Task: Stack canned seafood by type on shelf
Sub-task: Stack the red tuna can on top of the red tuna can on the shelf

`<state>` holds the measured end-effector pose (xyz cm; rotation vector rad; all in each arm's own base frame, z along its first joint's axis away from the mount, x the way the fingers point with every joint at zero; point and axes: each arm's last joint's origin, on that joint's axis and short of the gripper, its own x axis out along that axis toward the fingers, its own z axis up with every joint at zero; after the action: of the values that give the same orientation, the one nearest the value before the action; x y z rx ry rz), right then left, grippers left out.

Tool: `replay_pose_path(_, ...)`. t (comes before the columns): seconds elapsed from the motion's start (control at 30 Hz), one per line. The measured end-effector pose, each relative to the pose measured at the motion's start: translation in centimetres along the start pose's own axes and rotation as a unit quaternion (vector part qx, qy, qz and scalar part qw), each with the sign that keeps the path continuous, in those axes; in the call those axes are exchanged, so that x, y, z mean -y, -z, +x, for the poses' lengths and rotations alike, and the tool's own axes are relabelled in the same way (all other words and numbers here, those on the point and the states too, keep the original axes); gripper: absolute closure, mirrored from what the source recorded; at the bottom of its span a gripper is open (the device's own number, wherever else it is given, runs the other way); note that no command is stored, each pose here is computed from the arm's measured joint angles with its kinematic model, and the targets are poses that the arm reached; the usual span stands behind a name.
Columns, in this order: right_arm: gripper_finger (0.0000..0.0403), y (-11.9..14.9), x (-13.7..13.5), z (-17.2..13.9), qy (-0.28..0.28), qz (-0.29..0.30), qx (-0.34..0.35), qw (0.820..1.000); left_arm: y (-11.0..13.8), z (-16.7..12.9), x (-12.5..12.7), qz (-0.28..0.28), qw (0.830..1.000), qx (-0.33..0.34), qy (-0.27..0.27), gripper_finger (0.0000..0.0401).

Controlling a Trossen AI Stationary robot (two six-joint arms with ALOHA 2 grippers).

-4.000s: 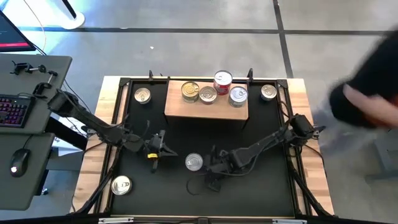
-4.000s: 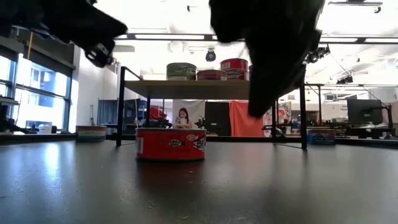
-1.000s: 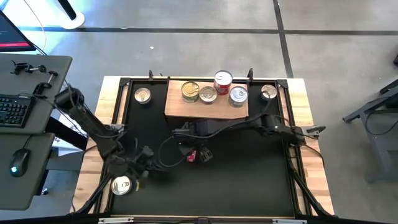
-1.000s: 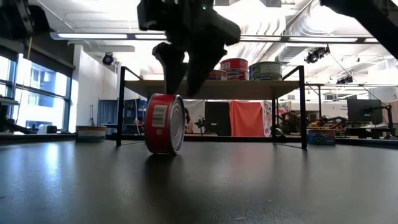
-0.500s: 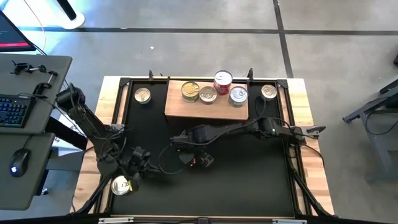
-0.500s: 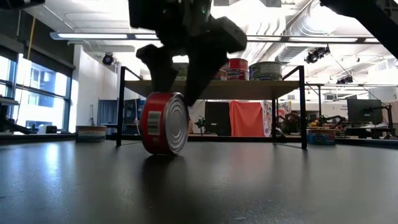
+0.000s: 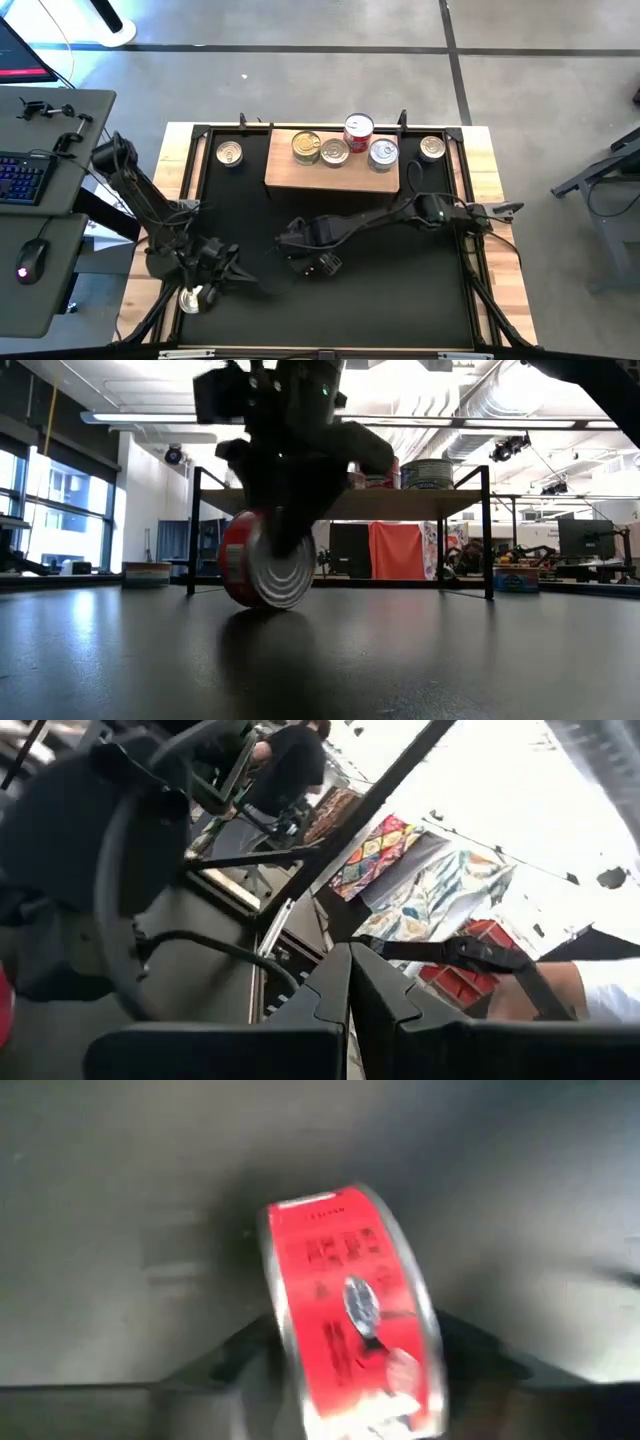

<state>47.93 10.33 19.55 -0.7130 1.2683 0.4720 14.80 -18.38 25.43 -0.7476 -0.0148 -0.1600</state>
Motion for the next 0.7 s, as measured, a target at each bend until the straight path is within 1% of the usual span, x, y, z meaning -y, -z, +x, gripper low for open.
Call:
replay_pose_path(0.1, 0.028, -0.4, 0.3, -1.6, 0.013, 0.031, 0.015, 0.999, -0.9, -0.5, 0.3, 0.028, 1.0, 0.007, 0.009, 0.0401)
replay_pose_path(0.13, 0.0285, -0.5, 0.5, -2.3, 0.013, 0.043, 0.021, 0.999, -1.2, -0.7, 0.5, 0.038, 0.999, 0.012, 0.012, 0.0401)
replay_pose_path(0.2, 0.0284, -0.7, 0.8, -4.0, 0.014, 0.066, 0.034, 0.997, -2.0, -1.0, 0.6, 0.063, 0.998, 0.021, 0.017, 0.0401)
replay_pose_path(0.3, 0.0284, -0.4, 0.9, -6.5, 0.029, 0.095, 0.063, 0.993, -3.2, -1.5, 0.8, 0.097, 0.994, 0.035, 0.023, 0.0401)
replay_pose_path(0.37, 0.0284, 0.0, 1.0, -9.2, 0.046, 0.123, 0.091, 0.987, -3.8, -1.9, 0.9, 0.117, 0.992, 0.039, 0.025, 0.0401)
replay_pose_path(0.47, 0.0284, 1.3, 1.7, -13.7, 0.1, 0.178, 0.125, 0.971, -4.7, -2.4, 0.8, 0.138, 0.989, 0.042, 0.024, 0.0401)
replay_pose_path(0.53, 0.0284, 2.6, 2.5, -16.1, 0.156, 0.217, 0.13, 0.955, -5.1, -2.5, 0.7, 0.151, 0.987, 0.047, 0.015, 0.0401)
replay_pose_path(0.7, 0.0284, 7.2, 4.4, -20.7, 0.285, 0.3, 0.084, 0.907, -5.4, -2.1, -0.1, 0.163, 0.984, 0.062, -0.033, 0.0401)
